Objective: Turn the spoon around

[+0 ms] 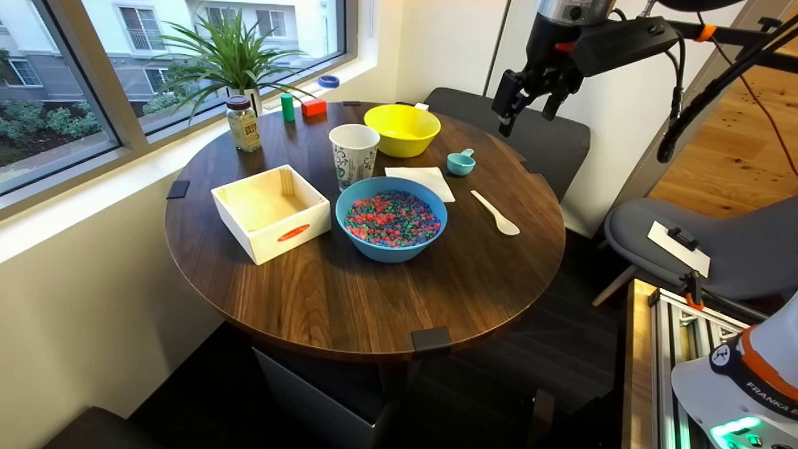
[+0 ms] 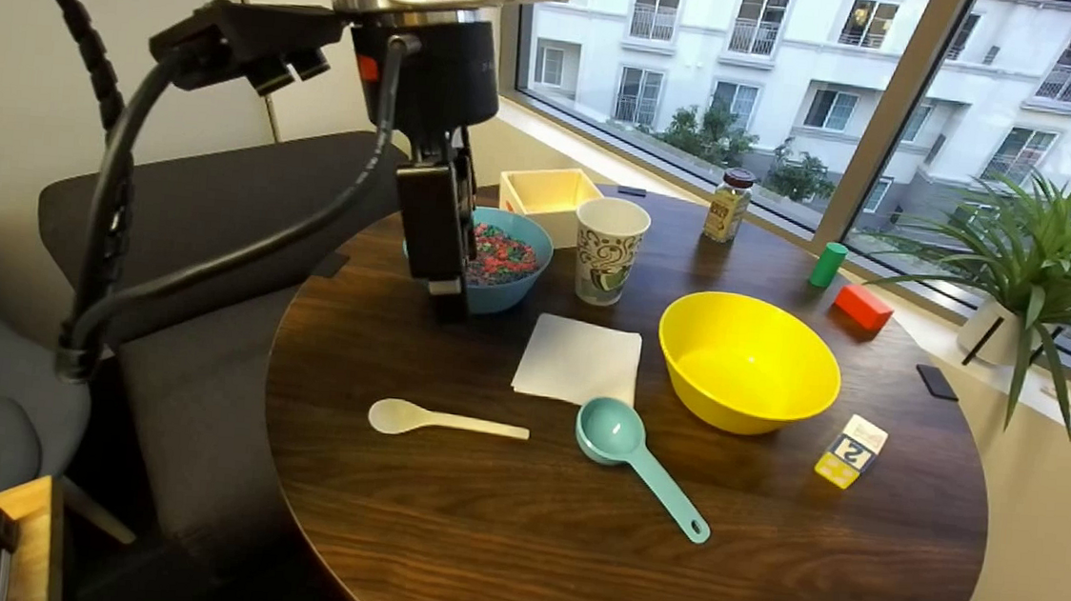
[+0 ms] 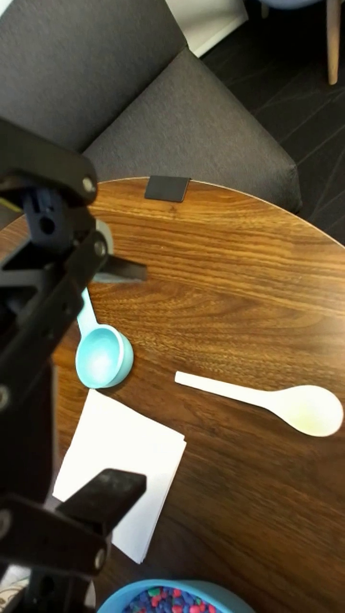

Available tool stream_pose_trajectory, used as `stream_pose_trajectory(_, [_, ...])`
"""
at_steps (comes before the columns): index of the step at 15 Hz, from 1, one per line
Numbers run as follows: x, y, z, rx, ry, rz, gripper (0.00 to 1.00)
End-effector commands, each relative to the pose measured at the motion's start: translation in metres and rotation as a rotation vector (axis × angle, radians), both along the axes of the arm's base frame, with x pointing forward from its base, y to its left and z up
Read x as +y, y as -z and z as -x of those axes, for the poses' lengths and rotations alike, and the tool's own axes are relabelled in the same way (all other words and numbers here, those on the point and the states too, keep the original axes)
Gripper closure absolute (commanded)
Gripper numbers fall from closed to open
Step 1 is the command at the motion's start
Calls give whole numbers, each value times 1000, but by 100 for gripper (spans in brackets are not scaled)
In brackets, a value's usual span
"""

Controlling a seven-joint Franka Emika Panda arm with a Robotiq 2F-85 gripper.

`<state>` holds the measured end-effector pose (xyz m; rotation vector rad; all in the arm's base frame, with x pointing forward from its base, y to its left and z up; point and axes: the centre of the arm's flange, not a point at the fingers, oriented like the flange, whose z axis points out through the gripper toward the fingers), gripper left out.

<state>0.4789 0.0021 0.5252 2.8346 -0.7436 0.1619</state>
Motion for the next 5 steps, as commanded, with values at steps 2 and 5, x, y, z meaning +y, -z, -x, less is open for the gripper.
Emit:
stream_pose_trajectory(2, [0, -1, 3, -3, 1, -4, 0])
stream_pose_trajectory(5, [1, 0, 4, -1, 0, -4, 0])
